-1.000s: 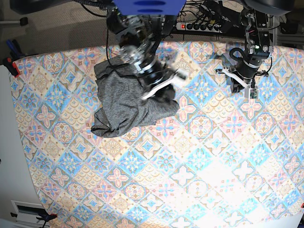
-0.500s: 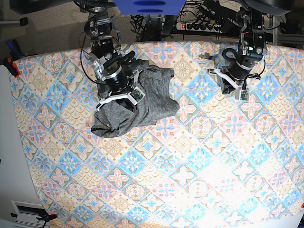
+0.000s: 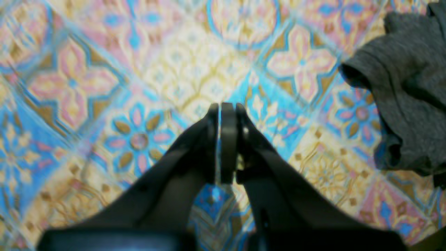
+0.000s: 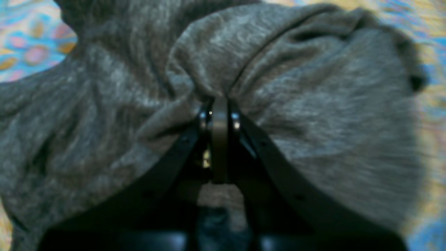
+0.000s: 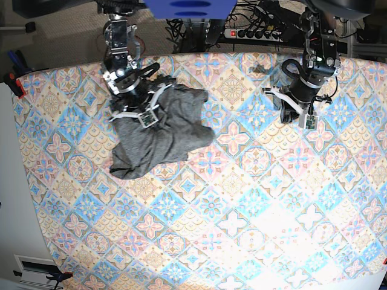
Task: Layout the t-shirt on the table in an organized manner, then fold the t-shirt properly
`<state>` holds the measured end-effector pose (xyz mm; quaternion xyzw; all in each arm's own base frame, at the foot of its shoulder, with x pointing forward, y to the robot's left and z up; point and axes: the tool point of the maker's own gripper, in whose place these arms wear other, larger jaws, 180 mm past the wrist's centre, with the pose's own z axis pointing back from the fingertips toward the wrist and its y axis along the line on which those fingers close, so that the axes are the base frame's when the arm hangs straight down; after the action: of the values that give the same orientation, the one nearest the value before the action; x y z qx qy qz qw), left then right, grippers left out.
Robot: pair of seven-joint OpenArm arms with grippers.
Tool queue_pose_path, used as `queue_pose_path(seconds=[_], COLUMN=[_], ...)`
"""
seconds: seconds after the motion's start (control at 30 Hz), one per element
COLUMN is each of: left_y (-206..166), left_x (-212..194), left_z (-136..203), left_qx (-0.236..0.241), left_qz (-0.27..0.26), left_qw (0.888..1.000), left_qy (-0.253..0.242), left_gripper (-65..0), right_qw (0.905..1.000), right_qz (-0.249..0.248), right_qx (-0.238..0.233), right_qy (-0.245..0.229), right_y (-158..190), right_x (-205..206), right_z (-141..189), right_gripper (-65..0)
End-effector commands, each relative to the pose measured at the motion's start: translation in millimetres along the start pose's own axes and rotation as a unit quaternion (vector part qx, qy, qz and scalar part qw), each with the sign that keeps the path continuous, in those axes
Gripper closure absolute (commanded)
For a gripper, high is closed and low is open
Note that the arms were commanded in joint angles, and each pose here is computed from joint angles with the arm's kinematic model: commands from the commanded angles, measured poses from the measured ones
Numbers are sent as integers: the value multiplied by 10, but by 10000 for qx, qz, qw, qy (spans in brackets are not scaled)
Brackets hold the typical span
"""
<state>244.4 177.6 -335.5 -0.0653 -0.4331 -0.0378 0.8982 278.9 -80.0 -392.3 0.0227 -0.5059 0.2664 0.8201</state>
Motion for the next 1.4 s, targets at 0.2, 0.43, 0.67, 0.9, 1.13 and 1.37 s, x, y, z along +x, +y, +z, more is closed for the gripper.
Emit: queue_pose_path(seconds=[0.2,0.43,0.67,0.9,1.13,1.37], left_y=[-157,-386,-495,-580,-691,-764], left_x=[216,-57,-404,-879,-1334,-1869], left_z=[67,128,270,483,652,992], left_qx=[-212,-662,-610,-610,-800,-996], left_qz=[-177,-840,-1509,-1730,-1439,-1214], left_qw=[9990,9943,9867,9814,9796,9686], left_qy=[-347,-5,64,566,1154,1928], left_gripper=[0,0,0,0,0,0], right_qw=[9888,9921,9833,9689,9584,9314], right_qz=[407,193,-925,-1600,-1974,-2368], right_qx=[-687,-912,-1351,-1881,-1943,-2249], right_qy=[-1261,-838,-791,-154,682,1605], right_y=[-428,-541,-847,-883,-676,-603], right_x=[924,567,204,-392,-1018,-1759], right_z=[297,453,813,1183,1464,1907], right_gripper=[0,0,0,0,0,0])
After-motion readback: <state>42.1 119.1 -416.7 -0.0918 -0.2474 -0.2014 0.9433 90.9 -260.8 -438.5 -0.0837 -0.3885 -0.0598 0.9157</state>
